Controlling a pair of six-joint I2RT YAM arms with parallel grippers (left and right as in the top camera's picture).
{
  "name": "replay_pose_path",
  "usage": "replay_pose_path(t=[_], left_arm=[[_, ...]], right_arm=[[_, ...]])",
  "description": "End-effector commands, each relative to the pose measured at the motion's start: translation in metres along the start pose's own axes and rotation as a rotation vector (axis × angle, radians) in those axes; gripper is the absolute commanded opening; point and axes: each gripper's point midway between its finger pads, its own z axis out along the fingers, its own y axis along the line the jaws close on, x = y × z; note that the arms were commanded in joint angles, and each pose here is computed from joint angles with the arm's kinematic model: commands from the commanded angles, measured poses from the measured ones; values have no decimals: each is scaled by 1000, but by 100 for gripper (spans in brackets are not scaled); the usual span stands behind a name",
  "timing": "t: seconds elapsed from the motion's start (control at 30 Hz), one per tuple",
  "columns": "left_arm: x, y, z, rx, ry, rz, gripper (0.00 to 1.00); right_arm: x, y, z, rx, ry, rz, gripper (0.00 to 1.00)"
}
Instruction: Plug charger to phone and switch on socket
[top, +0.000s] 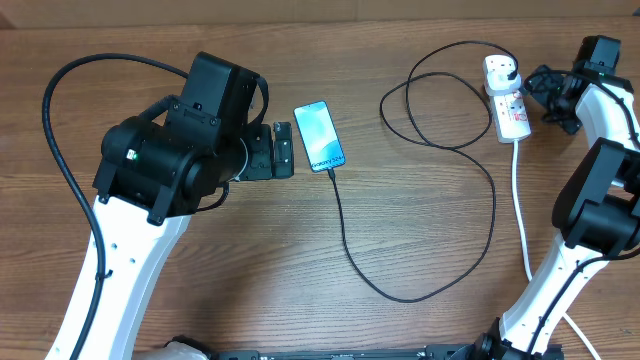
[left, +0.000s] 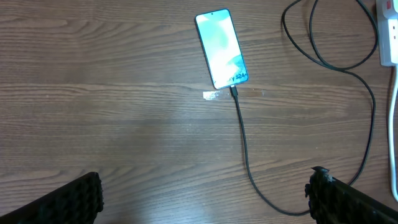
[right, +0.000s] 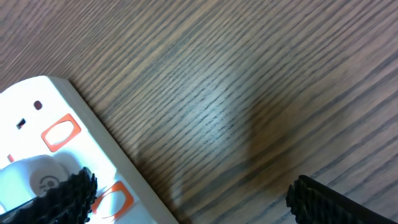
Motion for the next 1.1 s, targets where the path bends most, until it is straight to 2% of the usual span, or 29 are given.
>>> replay_pose_path(t=[0.0, 1.07], left_arm=[[0, 2, 3, -20, -1, -2, 100], [0, 2, 3, -20, -1, -2, 100]], right_arm=[[7, 2, 9, -4, 18, -4, 100], [22, 6, 13, -39, 64, -4, 100]])
